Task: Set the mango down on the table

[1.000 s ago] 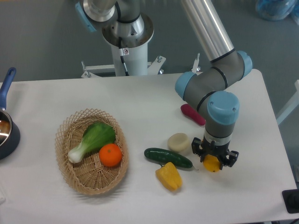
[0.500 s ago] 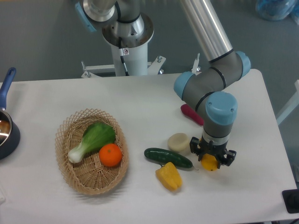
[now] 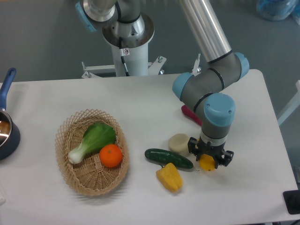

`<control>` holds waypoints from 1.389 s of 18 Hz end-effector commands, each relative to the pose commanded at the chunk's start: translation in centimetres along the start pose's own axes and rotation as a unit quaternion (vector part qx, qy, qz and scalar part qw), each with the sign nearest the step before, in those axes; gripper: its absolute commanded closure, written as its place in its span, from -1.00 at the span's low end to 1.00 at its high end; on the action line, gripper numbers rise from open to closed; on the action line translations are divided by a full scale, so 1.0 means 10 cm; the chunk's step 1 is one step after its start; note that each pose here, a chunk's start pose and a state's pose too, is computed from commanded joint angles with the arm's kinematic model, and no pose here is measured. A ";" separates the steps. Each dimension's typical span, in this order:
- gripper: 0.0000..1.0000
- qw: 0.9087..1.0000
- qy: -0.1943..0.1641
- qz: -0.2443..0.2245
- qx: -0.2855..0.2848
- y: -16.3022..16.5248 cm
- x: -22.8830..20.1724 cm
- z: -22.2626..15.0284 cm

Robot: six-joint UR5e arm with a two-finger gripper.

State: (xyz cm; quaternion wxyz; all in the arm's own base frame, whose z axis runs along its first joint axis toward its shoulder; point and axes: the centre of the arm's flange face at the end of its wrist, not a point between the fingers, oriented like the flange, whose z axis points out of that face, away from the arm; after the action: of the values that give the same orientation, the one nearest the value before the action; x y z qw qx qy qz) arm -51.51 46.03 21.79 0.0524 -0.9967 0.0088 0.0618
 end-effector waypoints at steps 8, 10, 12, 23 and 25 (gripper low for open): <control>-1.00 0.999 -0.039 0.006 0.022 -0.10 -0.13 -0.49; -1.00 0.997 -0.064 0.008 0.041 -0.21 -0.22 -0.82; -1.00 0.993 -0.101 0.010 0.068 -0.38 -0.36 -1.26; -1.00 0.984 -0.152 0.068 0.068 0.61 -0.90 -2.55; -1.00 0.984 -0.140 0.086 0.071 0.80 -0.94 -2.60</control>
State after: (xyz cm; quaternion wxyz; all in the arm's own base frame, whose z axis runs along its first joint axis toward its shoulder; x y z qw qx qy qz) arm -57.90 35.40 47.77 0.1183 -0.9674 0.0914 0.2046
